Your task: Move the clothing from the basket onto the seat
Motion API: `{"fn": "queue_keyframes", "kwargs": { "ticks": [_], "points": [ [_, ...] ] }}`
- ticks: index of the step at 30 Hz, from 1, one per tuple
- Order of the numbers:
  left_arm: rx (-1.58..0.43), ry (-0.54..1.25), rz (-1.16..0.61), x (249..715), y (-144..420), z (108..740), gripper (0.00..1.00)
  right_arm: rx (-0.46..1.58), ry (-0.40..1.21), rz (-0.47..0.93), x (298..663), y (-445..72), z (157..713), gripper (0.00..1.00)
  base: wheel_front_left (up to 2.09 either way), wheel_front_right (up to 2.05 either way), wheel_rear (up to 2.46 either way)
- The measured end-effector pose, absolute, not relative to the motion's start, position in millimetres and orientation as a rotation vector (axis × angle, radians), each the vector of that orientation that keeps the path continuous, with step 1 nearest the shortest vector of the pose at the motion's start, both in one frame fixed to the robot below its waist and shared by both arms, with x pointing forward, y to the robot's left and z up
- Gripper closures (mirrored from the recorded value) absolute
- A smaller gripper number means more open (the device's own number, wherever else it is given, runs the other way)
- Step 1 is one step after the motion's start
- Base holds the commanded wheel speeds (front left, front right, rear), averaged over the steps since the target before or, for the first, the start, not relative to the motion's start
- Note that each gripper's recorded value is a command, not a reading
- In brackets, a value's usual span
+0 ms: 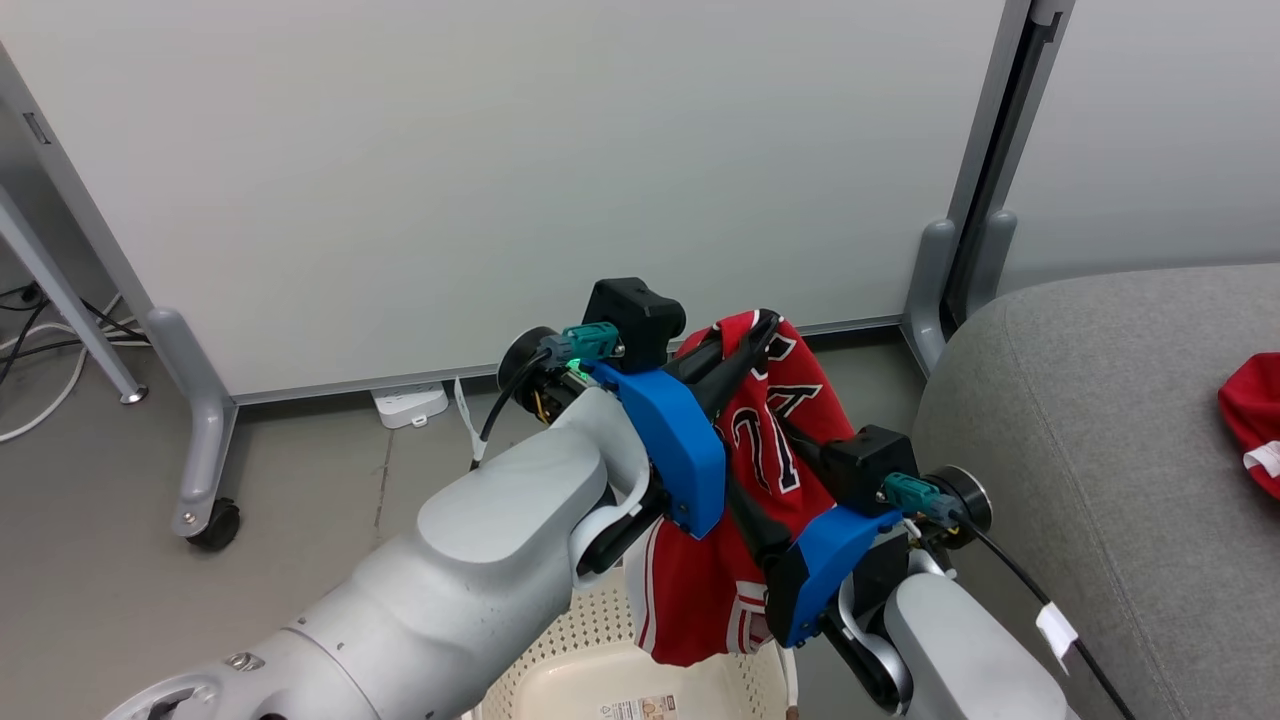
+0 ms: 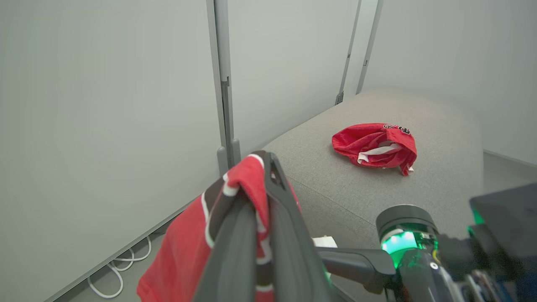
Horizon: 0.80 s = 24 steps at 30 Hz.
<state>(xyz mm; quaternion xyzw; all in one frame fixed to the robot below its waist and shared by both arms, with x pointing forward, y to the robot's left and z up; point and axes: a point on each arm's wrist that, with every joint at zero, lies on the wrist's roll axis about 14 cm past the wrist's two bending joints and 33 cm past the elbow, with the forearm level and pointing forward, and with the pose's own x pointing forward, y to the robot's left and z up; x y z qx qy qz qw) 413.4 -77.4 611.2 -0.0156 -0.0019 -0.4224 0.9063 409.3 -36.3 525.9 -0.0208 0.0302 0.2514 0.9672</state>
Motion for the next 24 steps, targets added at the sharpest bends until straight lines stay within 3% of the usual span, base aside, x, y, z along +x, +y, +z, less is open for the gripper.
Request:
{"fn": "queue_keyframes", "kwargs": {
  "ticks": [3,4,5,6,24],
  "points": [
    [-0.035,-0.002,-0.874,412,-77,611,1.0,-0.06,0.062,0.518,416,-33,527,0.0,0.0,0.0,0.0],
    [-0.036,-0.002,-0.875,412,-77,611,1.0,-0.067,0.071,0.522,417,-32,525,0.18,0.0,0.0,0.0],
    [-0.036,-0.003,-0.876,411,-77,611,1.0,-0.072,0.079,0.526,418,-31,524,0.7,0.0,0.0,0.0],
    [-0.036,-0.003,-0.877,411,-77,611,1.0,-0.079,0.081,0.531,419,-30,522,1.0,0.0,0.0,0.0],
    [-0.026,-0.015,-0.89,406,-82,614,1.0,-0.071,0.081,0.521,419,-36,518,1.0,0.0,0.0,0.0]
  ]
}}
